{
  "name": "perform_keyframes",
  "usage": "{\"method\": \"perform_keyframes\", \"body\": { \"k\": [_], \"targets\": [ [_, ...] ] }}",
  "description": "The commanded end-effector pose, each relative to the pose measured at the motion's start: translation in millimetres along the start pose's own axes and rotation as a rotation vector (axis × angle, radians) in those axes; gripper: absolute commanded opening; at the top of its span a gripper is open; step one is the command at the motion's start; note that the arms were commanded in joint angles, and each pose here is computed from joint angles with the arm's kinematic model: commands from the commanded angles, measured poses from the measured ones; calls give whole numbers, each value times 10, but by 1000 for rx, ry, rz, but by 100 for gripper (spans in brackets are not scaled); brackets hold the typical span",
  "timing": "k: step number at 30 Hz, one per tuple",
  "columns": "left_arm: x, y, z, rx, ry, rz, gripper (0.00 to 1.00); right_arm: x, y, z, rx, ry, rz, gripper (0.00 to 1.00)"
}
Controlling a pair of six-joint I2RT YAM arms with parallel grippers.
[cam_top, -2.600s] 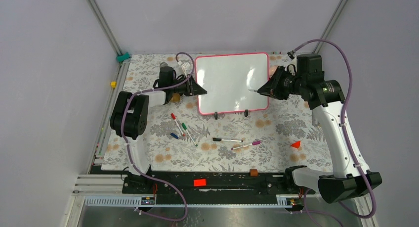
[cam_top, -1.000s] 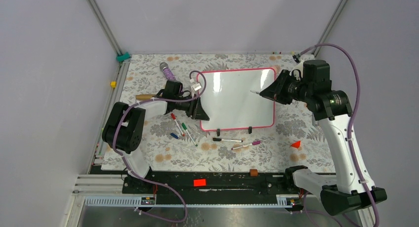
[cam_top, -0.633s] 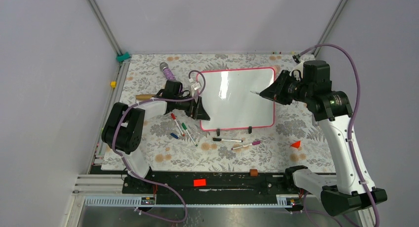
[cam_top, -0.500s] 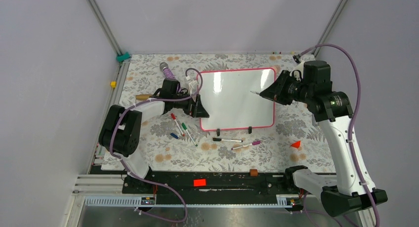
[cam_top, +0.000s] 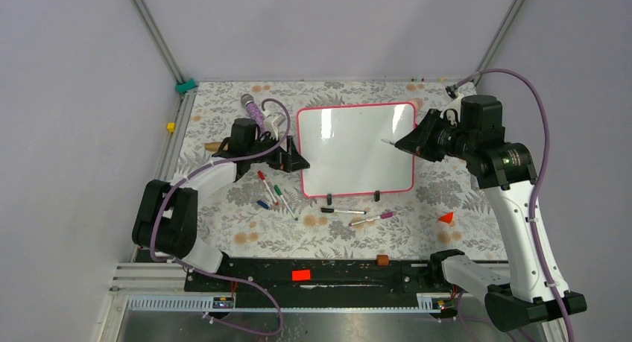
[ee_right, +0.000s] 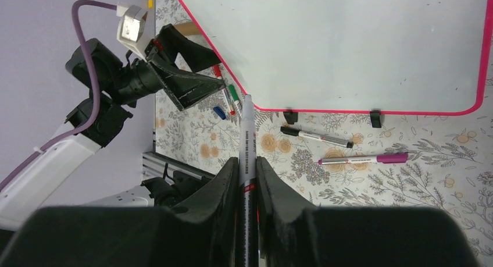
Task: Write a sentence on the whiteboard
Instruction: Hold the whiteboard on the whiteboard stand.
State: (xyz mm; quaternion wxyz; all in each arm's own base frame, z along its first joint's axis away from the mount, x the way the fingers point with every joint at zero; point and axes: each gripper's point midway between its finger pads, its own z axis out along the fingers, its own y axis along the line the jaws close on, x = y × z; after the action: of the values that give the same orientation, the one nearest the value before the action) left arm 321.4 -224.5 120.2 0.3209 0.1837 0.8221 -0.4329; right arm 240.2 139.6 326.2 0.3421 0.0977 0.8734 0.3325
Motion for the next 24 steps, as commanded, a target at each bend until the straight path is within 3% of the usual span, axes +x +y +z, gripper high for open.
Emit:
{"method": "perform_keyframes", "body": {
  "k": [1,15,22,24],
  "targets": [
    [-349,-75,-185,-87,-147,45,99,-43,11,-54,5,-32,-36,0],
    [-923,-235,-583,-238,-342,-61,99,-182,120,-155,10,-46,-82,0],
    [-990,206,-829,-501,-373,-299,99,-153,98,-172,18,-38,-87,0],
    [-987,298,-918,-506,-407,-352,99,-144,92,-164,19,-34,-85,0]
  ]
}}
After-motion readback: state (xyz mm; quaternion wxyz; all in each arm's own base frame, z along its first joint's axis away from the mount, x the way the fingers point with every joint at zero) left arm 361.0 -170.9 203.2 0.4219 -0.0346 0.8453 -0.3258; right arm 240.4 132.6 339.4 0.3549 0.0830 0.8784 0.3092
